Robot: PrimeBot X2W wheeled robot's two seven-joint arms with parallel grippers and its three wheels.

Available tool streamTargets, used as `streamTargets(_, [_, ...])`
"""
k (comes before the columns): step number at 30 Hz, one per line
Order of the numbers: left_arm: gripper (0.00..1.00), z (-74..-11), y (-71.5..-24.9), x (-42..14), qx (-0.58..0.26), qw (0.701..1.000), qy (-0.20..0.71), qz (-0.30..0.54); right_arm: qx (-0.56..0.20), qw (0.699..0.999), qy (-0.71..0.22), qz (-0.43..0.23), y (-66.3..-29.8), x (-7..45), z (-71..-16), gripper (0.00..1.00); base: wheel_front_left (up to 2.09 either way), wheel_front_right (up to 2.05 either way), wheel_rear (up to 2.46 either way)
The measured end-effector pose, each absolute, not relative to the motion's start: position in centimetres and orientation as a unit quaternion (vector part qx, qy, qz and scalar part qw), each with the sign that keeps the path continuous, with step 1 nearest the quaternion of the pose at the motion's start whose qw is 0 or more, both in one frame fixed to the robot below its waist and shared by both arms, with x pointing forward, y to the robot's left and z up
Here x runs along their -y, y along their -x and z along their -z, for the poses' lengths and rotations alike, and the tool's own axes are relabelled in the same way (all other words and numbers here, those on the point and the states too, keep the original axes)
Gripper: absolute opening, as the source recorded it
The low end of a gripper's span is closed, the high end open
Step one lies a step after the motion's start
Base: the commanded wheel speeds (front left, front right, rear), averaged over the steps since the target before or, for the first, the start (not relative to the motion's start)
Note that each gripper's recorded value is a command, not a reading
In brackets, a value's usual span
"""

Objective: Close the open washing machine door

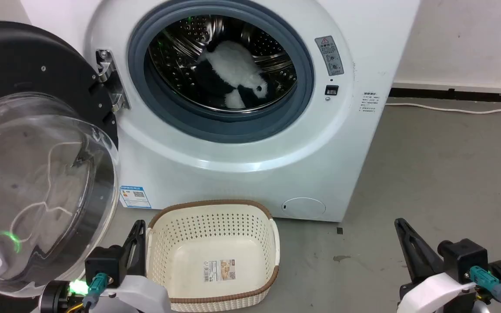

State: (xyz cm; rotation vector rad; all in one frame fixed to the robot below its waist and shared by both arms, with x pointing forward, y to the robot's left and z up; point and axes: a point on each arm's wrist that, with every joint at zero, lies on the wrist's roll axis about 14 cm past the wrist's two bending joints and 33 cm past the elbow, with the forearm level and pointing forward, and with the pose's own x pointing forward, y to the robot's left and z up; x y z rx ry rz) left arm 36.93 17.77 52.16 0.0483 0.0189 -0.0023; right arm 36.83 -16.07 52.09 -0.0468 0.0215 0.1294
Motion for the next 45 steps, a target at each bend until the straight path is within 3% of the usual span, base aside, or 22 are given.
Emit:
streamTargets(37, [0.0,-52.16,-36.93,-17.77,-0.009,1.0,-0.024,0.001,-0.011,0.998,0.023,-0.064,-36.83,16.08,-52.1,0.0,0.0,0.0,0.0])
streamTargets(38, [1.0,-52.16,-36.93,-17.77,-0.009,1.0,-0.024,0.001,-0.011,0.998,0.023,-0.064,-36.83,16.08,-52.1,1.0,0.0,0.0,0.0])
streamTargets(45, [1.0,-52.13,-36.9,-17.59,-0.009,1.0,-0.024,0.004,-0.01,0.998,0.021,-0.064,-36.83,16.14,-52.06,1.0,0.0,0.0,0.0])
